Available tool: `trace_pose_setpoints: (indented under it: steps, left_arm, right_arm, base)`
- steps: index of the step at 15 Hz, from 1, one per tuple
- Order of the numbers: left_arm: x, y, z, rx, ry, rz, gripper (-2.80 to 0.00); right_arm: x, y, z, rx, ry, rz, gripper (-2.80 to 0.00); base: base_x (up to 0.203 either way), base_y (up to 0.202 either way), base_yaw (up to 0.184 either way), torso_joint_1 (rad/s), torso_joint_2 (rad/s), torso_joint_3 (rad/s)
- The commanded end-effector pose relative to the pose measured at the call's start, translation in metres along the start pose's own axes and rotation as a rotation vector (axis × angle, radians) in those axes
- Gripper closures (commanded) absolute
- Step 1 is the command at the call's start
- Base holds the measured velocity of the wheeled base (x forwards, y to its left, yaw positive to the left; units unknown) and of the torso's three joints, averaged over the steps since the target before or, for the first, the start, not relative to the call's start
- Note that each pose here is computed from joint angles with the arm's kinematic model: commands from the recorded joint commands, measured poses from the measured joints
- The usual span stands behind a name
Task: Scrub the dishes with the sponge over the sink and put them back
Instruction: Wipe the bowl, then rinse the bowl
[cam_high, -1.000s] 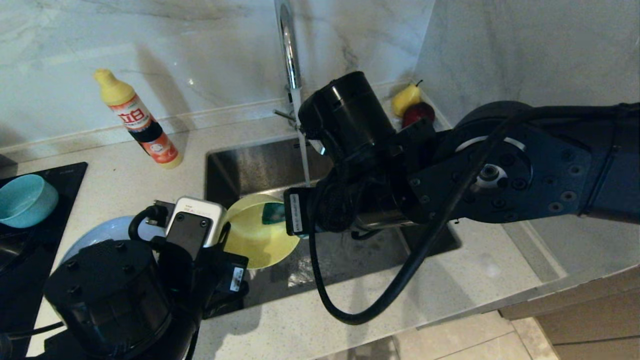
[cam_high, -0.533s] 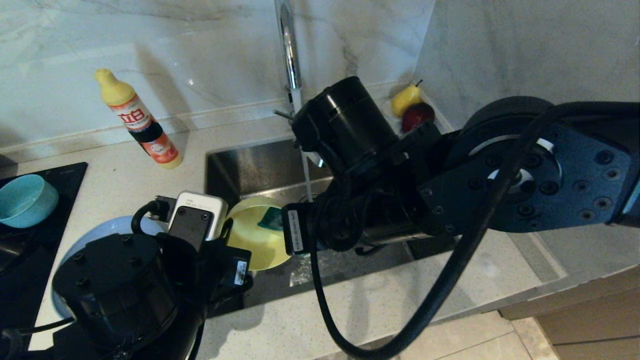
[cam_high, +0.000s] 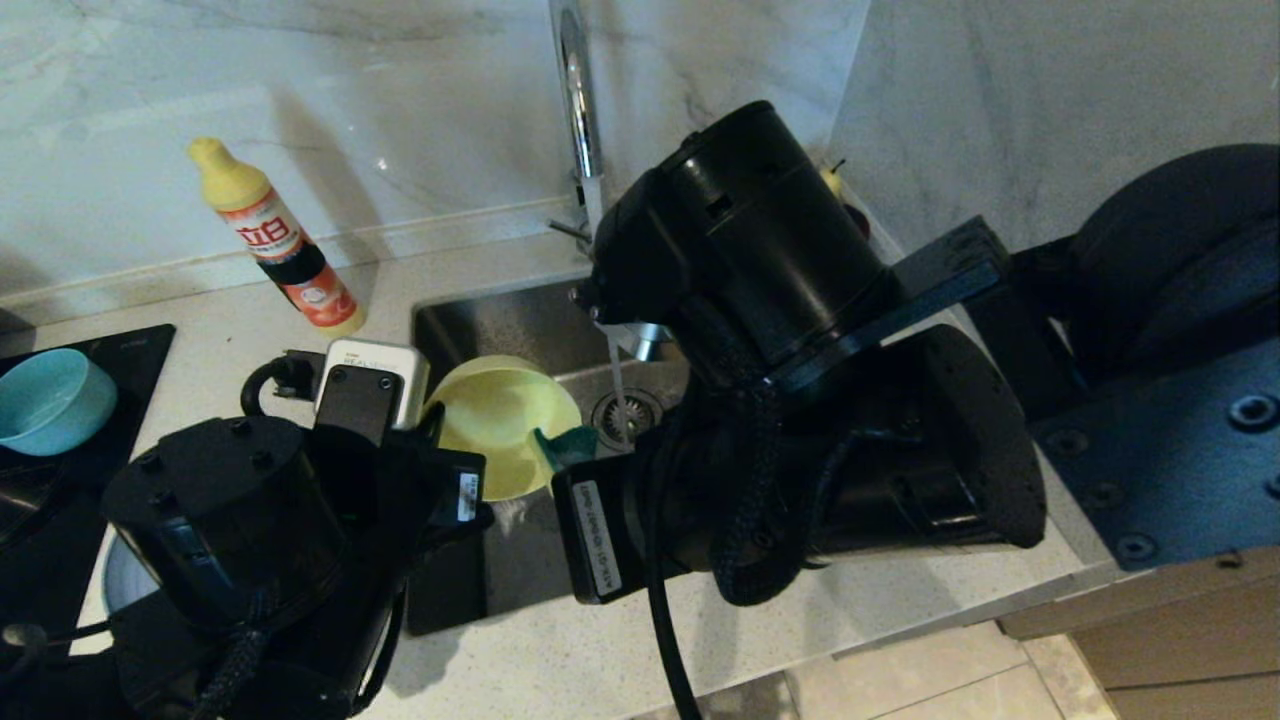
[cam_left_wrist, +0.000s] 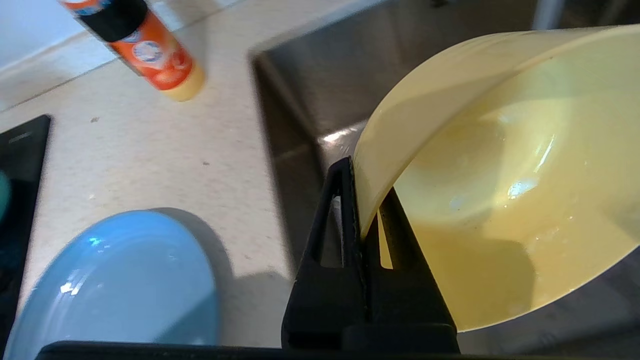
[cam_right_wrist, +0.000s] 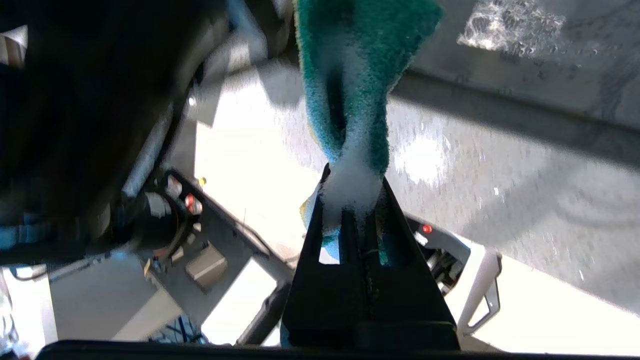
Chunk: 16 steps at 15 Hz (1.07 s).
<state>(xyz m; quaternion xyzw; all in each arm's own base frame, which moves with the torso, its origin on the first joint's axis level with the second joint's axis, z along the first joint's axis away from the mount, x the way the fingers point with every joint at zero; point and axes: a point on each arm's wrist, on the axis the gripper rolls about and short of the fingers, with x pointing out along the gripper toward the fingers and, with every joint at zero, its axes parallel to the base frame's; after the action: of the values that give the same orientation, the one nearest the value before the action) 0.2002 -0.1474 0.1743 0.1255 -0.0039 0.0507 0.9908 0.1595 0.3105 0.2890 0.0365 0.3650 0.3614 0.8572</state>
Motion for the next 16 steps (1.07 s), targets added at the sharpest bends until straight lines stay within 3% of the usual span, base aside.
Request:
trace_pose_setpoints:
  steps: [1, 5, 8, 12, 14, 16]
  left_arm:
    - [0.008, 0.008, 0.002, -0.016, -0.002, 0.05, 0.0]
    - [0.019, 0.006, -0.008, -0.047, 0.099, 0.051, 0.0]
    - [0.025, -0.002, -0.007, -0.073, 0.29, -0.063, 0.0]
    - [0.033, -0.003, 0.034, -0.31, 0.49, -0.241, 0.0]
    - [0.047, -0.013, 0.034, -0.406, 0.585, -0.263, 0.0]
    - [0.063, -0.023, 0.023, -0.452, 0.648, -0.252, 0.0]
  right_arm:
    - [-0.024, -0.003, -0.003, 0.0, -0.014, 0.014, 0.0]
    - [-0.069, -0.02, 0.003, 0.015, -0.094, 0.019, 0.0]
    - [-0.105, -0.046, 0.011, 0.059, -0.182, -0.017, 0.0]
    - [-0.146, -0.079, 0.018, 0.135, -0.265, 0.007, 0.0]
    - [-0.154, -0.089, 0.013, 0.157, -0.262, 0.016, 0.0]
    - [-0.158, -0.095, 0.009, 0.179, -0.257, 0.022, 0.0]
  base:
    - [0.0, 0.0, 0.0, 0.0, 0.0, 0.0]
    - [0.0, 0.0, 0.0, 0.0, 0.0, 0.0]
    - [0.0, 0.0, 0.0, 0.0, 0.0, 0.0]
    - [0.0, 0.0, 0.0, 0.0, 0.0, 0.0]
    - [0.0, 0.0, 0.0, 0.0, 0.0, 0.0]
    - [0.0, 0.0, 0.0, 0.0, 0.0, 0.0]
